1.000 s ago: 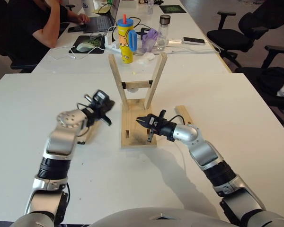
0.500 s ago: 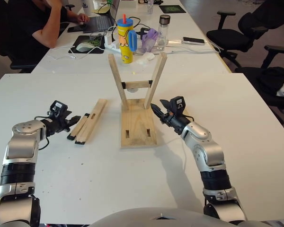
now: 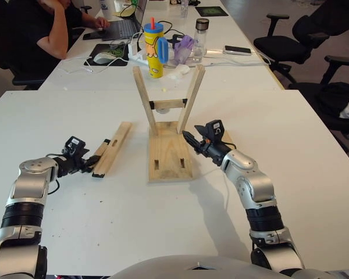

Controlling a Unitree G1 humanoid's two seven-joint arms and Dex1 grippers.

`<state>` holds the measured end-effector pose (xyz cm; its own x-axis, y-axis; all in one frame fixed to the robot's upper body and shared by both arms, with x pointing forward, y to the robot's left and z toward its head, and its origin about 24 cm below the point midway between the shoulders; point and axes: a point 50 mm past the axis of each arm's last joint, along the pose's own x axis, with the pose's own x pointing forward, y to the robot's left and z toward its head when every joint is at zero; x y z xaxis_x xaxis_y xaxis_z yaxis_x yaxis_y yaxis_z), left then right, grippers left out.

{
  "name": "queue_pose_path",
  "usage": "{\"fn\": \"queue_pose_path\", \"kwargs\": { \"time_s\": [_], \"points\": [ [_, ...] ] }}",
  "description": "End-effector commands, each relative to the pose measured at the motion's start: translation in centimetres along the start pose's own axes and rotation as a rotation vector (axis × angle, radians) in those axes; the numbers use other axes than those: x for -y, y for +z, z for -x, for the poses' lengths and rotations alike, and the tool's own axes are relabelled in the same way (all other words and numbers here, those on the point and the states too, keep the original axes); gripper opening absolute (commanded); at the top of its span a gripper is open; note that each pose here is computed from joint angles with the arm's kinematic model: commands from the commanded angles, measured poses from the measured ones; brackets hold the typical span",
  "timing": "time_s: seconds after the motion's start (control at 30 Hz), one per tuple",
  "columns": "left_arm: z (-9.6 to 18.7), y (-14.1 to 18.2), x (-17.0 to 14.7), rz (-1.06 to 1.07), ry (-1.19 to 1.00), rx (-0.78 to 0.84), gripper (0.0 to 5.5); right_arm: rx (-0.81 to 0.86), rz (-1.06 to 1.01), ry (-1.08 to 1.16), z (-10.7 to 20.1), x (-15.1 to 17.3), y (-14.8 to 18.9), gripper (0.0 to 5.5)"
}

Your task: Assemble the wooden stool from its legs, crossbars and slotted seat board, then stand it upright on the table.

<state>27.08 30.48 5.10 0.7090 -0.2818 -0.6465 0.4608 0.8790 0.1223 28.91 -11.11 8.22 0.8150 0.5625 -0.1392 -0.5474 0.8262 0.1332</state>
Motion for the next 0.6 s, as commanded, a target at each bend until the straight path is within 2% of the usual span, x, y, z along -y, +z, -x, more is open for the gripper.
{"fn": "queue_pose_path", "kwargs": {
  "time_s": [0.03,0.23,0.43,0.5,0.6],
  "points": [
    [-0.1,-1.3,0.4,0.058,-0.031,-0.087,2.36,-0.006,-0.006,-0.003,-0.3,0.0,0.2,2.83],
    [-0.2,-1.6,0.4,0.085,-0.053,-0.105,1.38,-0.029,0.022,-0.032,-0.4,0.1,-0.2,2.83],
    [-0.3,-1.3,0.0,0.050,-0.022,-0.107,1.30,-0.035,0.035,-0.060,-0.5,0.4,-0.3,2.83],
    [-0.3,0.7,-0.9,0.043,0.040,0.023,1.30,-0.026,0.069,-0.050,-0.5,0.2,-0.1,2.83],
    [0.8,5.1,-1.2,0.023,0.046,0.299,1.30,0.035,0.038,0.003,-0.4,-0.7,0.5,2.83]
  ]
}}
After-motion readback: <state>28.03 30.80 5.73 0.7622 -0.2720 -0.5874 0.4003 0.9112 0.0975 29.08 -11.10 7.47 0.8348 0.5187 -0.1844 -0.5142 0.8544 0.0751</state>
